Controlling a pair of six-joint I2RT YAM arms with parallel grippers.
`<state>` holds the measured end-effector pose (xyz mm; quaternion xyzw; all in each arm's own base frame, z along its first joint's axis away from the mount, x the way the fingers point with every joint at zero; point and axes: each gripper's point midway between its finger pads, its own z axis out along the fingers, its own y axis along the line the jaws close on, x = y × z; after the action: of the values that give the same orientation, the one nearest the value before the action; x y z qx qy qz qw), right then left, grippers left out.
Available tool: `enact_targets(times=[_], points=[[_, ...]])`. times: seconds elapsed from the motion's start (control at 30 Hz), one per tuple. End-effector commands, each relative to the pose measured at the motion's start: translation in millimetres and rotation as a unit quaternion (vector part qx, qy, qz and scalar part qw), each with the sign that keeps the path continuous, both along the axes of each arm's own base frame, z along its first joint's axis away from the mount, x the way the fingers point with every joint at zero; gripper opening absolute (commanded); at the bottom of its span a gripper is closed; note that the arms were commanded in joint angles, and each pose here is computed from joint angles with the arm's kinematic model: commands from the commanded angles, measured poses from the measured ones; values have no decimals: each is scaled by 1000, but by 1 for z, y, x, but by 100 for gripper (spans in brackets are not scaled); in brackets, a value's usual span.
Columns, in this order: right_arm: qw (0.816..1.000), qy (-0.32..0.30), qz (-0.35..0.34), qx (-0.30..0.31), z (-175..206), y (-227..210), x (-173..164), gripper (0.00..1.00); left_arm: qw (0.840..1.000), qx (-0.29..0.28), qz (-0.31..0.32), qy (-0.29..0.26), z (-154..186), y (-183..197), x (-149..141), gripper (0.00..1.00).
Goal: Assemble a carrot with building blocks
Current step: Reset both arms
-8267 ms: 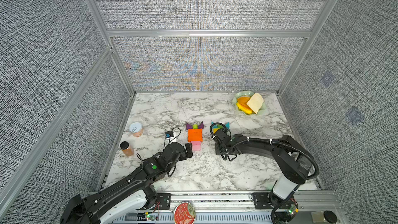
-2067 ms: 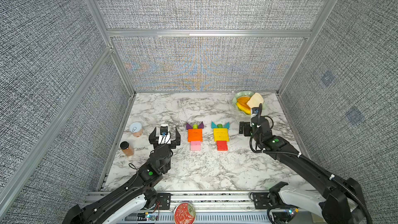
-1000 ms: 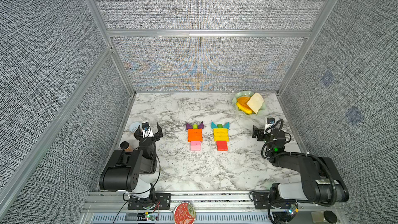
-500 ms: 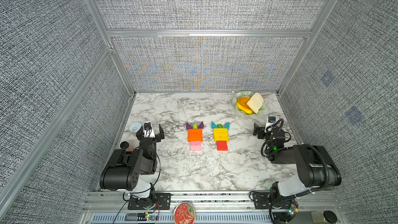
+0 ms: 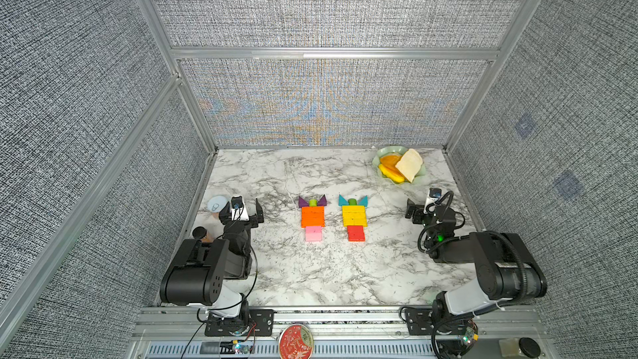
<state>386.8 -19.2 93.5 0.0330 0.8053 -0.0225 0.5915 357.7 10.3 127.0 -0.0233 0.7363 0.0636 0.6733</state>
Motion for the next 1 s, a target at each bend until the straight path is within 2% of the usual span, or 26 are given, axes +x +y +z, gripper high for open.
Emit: enact_targets(times=[0.0,0.97], points=[[1000,-10,-8,-7,5,-2,1,99,1000,1,1,-6,3,0,1,99],[1000,-11,-10,-10,6,-1,1,99,1000,1,0,-6,3,0,1,99]])
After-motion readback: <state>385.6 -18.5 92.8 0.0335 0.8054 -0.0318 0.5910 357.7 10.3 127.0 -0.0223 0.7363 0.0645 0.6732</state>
